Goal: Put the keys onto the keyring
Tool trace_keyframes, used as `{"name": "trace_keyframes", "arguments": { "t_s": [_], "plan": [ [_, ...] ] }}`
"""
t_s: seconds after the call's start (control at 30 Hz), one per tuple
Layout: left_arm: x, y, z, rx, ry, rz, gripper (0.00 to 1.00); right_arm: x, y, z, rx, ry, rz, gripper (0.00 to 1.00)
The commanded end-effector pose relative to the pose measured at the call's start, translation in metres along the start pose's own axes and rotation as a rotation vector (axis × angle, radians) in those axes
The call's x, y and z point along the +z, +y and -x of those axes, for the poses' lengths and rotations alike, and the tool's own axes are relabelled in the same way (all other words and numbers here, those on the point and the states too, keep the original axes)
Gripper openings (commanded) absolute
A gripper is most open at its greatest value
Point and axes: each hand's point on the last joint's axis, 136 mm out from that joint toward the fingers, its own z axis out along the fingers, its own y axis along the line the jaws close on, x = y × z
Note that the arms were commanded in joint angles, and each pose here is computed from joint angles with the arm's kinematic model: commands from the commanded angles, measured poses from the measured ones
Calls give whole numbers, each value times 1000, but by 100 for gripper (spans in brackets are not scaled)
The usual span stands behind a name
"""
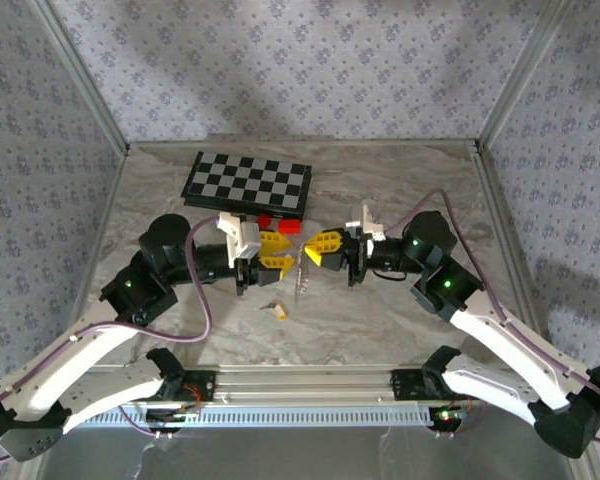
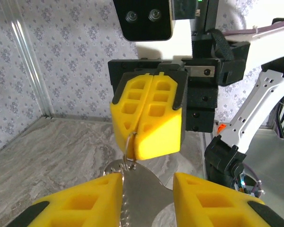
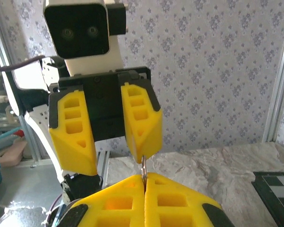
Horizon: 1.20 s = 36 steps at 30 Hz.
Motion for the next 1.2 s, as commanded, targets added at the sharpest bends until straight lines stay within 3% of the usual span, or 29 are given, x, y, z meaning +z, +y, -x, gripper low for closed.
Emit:
{"name": "trace_keyframes", "arguments": {
  "t_s": [0.0,0.57,1.0,1.07,1.17],
  "plan": [
    [-3,-5,16,-5,-68,-18,33,-2,10,20,-16,-83,58,0],
    [3,-4,26,-16,-143,-37,31,3,18,18,-19,-83,104,0],
    [9,-4,21,-21,-129,-57,22,5,17,20,-21,-96,112,0],
    [9,-4,21,-20,-131,-57,15,5,17,19,-22,-97,113,0],
    [8,-5,23,-18,-133,-62,12,7,16,18,-18,-96,119,0]
  ]
}}
